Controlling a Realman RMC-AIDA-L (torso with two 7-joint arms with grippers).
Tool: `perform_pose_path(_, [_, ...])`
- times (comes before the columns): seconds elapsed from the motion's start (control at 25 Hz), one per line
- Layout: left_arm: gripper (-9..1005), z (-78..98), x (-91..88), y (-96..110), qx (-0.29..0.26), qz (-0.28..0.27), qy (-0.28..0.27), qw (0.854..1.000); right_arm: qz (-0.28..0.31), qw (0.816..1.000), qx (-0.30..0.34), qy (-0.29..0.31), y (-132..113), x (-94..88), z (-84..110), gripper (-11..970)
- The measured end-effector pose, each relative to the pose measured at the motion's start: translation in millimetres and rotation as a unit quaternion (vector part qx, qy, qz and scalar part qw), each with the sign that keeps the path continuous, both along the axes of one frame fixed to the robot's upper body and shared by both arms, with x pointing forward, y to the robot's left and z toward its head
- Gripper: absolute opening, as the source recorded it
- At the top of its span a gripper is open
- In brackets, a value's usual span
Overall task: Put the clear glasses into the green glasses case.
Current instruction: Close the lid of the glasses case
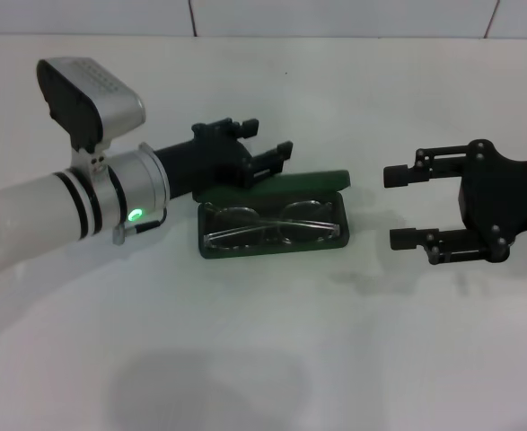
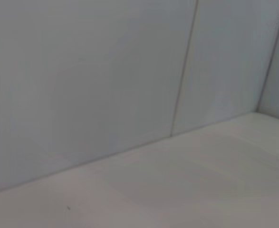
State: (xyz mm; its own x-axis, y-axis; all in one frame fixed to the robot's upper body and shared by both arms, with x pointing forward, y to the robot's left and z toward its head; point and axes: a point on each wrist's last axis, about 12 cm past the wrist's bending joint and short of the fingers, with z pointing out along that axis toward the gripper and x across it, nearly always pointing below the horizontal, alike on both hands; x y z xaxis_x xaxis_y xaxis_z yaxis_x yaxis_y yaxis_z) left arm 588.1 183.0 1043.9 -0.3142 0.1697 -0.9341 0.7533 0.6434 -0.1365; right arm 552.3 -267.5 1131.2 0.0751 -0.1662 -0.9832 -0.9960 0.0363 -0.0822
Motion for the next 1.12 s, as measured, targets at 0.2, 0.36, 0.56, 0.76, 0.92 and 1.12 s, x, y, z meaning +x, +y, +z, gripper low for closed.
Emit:
perform_pose_path(0.2, [664,-10.6,-13.4,2.3,0.003,-0.008,0.013,1.0,0.005,1.0,-0.004,-0.01,1.3,2.0,3.4,636])
perform_pose_path(0.36, [664,-14.7,-24.2,6.4,-0.016,-0.011,0.018,1.0,0.006,1.0,-0.007,-0.012,0.6,2.4,4.5,636])
perform_pose_path(0.56, [664,-13.7,-32.0,11.4,-0.037,-0.013,0.007,0.999,0.009,1.0,-0.011,-0.012,1.1,1.9,3.4,636])
perform_pose_path(0.76, [664,-14.8,-39.7,14.9,-0.046,-0.015,-0.006,0.999,0.009,1.0,-0.009,-0.011,0.0,-0.2,1.9,636])
perform_pose_path(0.92, [664,-9.4,-39.4,17.8,-0.069,-0.008,-0.021,0.997,0.014,1.0,-0.007,-0.013,-2.4,-3.4,2.5,636])
perform_pose_path(1.12, [664,-4.8,-42.2,20.7,-0.088,-0.015,-0.035,0.995,0.012,0.999,-0.019,-0.023,-17.8,-10.5,5.5,636])
